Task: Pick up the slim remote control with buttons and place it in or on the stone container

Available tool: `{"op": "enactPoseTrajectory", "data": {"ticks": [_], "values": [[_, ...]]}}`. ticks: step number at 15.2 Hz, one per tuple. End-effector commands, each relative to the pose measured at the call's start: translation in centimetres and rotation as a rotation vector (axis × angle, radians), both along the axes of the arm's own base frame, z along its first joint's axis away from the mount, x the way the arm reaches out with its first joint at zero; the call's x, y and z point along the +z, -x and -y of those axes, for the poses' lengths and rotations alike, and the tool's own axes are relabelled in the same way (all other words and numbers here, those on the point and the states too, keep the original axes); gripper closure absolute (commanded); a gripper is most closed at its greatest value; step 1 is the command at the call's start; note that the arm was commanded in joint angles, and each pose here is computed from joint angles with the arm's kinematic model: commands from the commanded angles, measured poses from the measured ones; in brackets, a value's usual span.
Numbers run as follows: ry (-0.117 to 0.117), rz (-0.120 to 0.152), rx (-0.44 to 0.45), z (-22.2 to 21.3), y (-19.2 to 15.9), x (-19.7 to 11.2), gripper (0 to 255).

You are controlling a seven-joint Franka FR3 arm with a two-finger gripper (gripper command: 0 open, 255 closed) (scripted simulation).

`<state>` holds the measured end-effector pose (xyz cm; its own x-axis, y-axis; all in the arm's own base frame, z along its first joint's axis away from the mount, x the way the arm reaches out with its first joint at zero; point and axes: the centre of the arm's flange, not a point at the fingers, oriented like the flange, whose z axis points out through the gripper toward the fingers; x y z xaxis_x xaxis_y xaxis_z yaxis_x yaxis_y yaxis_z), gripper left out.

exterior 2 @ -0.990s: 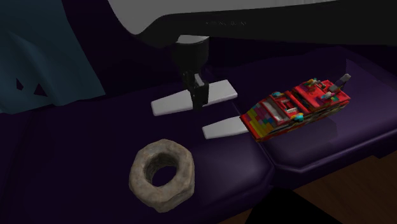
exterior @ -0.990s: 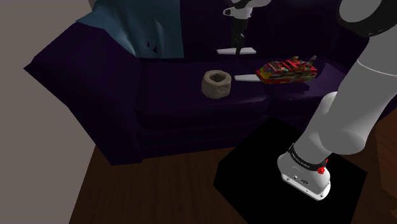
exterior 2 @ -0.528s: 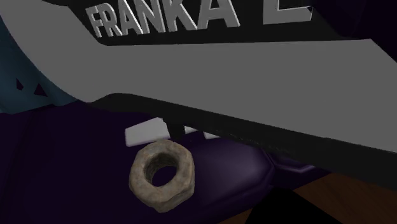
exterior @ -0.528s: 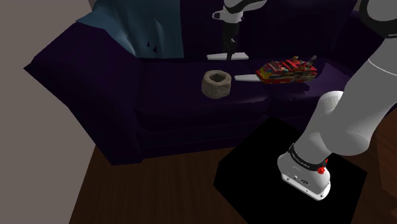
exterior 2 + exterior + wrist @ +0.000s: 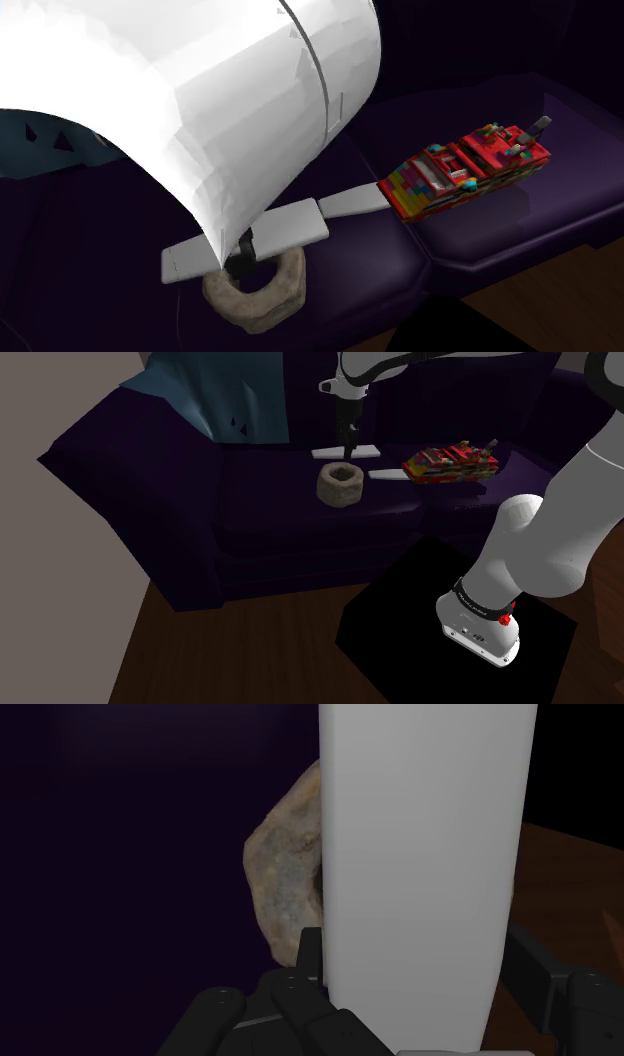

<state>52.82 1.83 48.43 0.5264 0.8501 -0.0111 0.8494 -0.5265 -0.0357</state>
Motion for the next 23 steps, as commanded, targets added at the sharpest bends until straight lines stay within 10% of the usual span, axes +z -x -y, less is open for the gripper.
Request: {"op": "enactPoseTrajectory", "data": {"ticks": [1,18,19,23], "values": [[0.000,0.001,0.000,-0.2,0.1,-1.0,255],[0.000,0.001,0.000,-0.2,0.1,-5.6,255],[0.000,0.001,0.000,-0.2,0.1,-5.6,0],[0.000,0.001,0.000,-0.2,0.1,-5.6,0]]}}
